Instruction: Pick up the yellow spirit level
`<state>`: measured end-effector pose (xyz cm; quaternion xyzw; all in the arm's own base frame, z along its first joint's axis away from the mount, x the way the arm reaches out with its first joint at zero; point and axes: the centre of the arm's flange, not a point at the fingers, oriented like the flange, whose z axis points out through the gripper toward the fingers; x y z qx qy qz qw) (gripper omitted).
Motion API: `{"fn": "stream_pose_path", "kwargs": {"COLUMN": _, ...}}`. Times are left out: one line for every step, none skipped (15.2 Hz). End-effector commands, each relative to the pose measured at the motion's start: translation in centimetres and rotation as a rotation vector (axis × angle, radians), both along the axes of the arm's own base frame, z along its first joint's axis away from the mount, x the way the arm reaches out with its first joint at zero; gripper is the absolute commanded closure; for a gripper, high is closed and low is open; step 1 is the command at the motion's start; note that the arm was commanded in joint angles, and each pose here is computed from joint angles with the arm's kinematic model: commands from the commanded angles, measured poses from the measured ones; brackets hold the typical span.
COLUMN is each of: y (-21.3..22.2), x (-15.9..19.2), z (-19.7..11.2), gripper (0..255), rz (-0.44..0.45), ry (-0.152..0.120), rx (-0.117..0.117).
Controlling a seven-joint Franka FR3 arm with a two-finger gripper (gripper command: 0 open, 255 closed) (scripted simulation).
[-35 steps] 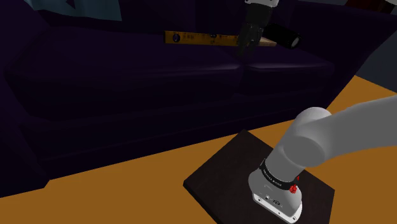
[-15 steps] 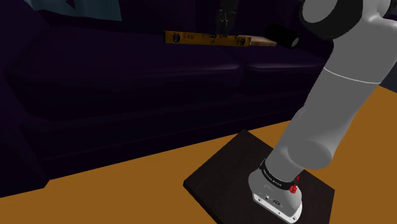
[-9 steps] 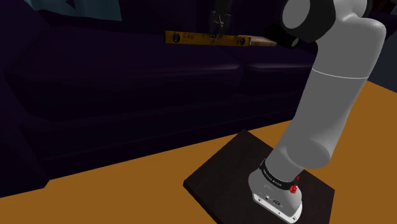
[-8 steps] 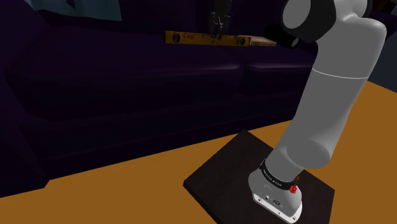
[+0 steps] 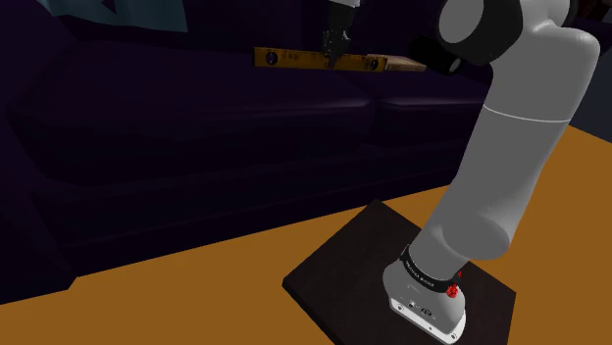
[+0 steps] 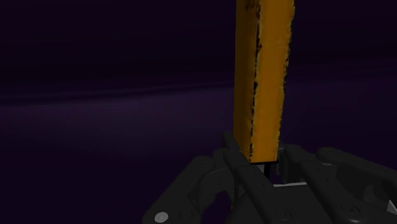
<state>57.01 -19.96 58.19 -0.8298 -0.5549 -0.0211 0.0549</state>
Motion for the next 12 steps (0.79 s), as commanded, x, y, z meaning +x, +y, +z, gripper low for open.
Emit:
{"fn": "stream_pose_path", "kwargs": {"y": 0.0, "x": 0.0, "z": 0.0, "gripper": 255, "rz": 0.000, "ry": 0.001, "rx": 0.000}}
{"fn": "stream_pose_path", "kwargs": {"y": 0.0, "x": 0.0, "z": 0.0, "gripper": 255, "rz": 0.000, "ry": 0.001, "rx": 0.000}}
{"fn": "stream_pose_path", "kwargs": {"y": 0.0, "x": 0.0, "z": 0.0, "gripper": 255, "rz": 0.000, "ry": 0.001, "rx": 0.000}}
{"fn": "stream_pose_path", "kwargs": {"y": 0.0, "x": 0.0, "z": 0.0, "gripper": 255, "rz": 0.000, "ry": 0.001, "rx": 0.000}}
{"fn": "stream_pose_path", "kwargs": {"y": 0.0, "x": 0.0, "z": -0.1, "gripper": 255, "rz": 0.000, "ry": 0.001, "rx": 0.000}}
{"fn": "stream_pose_path", "kwargs": {"y": 0.0, "x": 0.0, "z": -0.1, "gripper": 255, "rz": 0.000, "ry": 0.000, "rx": 0.000}}
{"fn": "stream_pose_path", "kwargs": {"y": 0.0, "x": 0.0, "z": 0.4, "gripper": 255, "rz": 0.000, "ry": 0.001, "rx": 0.000}}
{"fn": "stream_pose_path", "kwargs": {"y": 0.0, "x": 0.0, "z": 1.0, "gripper": 255, "rz": 0.000, "ry": 0.000, "rx": 0.000}}
{"fn": "stream_pose_path", "kwargs": {"y": 0.0, "x": 0.0, "z": 1.5, "gripper": 255, "rz": 0.000, "ry": 0.000, "rx": 0.000}}
{"fn": "stream_pose_path", "kwargs": {"y": 0.0, "x": 0.0, "z": 2.0, "gripper": 255, "rz": 0.000, "ry": 0.000, "rx": 0.000}}
{"fn": "stream_pose_path", "kwargs": {"y": 0.0, "x": 0.0, "z": 2.5, "gripper": 255, "rz": 0.000, "ry": 0.000, "rx": 0.000}}
{"fn": "stream_pose_path", "kwargs": {"y": 0.0, "x": 0.0, "z": 3.1, "gripper": 255, "rz": 0.000, "ry": 0.000, "rx": 0.000}}
